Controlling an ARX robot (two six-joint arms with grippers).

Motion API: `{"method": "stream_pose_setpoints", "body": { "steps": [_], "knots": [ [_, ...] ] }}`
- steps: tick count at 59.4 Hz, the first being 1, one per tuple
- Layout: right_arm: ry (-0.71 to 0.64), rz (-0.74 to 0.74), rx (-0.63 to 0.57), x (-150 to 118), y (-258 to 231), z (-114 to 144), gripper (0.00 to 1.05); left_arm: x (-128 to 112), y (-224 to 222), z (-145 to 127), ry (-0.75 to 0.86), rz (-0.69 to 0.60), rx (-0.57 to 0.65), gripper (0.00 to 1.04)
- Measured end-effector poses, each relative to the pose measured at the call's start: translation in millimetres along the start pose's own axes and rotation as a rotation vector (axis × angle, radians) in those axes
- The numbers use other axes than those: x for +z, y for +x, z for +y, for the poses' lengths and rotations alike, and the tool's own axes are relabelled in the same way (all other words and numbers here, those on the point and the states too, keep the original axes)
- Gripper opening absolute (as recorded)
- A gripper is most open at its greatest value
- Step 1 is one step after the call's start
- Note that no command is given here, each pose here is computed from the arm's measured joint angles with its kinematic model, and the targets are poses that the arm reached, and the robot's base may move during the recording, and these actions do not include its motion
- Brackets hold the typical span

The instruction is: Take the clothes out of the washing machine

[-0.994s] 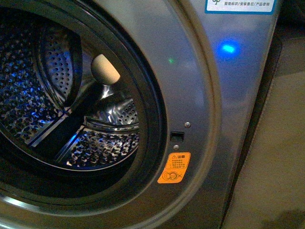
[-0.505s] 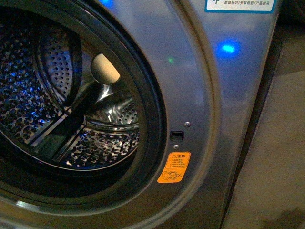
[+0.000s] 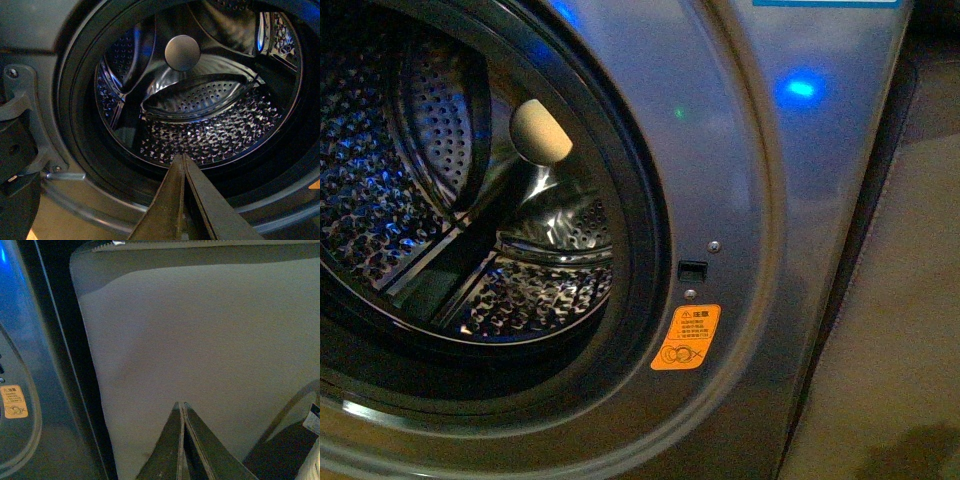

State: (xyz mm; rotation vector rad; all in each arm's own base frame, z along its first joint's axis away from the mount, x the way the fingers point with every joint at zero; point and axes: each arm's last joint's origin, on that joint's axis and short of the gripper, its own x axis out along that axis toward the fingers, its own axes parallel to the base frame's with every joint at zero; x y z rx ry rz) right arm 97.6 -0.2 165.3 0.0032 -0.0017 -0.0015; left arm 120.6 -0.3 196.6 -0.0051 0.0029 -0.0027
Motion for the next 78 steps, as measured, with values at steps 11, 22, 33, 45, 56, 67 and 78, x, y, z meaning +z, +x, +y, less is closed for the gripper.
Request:
{"method": "stream_pose_setpoints", "body": {
  "steps": [11,22,33,45,56,67,78],
  "knots": [
    [0.000,0.000,0.000,0,0,0,0.02,-9,-5,0,0.000,-0.004,0.000,0.04],
    [0.000,0.000,0.000,0,0,0,0.02,-15,-8,0,0.000,-0.005,0.000,0.04],
    [-0.001,0.000,0.000,0,0,0,0.05,-19,-11,0,0.000,-0.005,0.000,0.04],
    [-0.001,0.000,0.000,0,0,0,0.42,-28,-22,0,0.001,-0.008,0.000,0.04],
    [-0.001,0.000,0.000,0,0,0,0.74,-27,-24,0,0.001,-0.018,0.000,0.04],
    [0.000,0.000,0.000,0,0,0,0.99,-27,-24,0,0.001,-0.018,0.000,0.04],
    [-0.001,0.000,0.000,0,0,0,0.97,-27,-24,0,0.001,-0.018,0.000,0.30]
  ]
}}
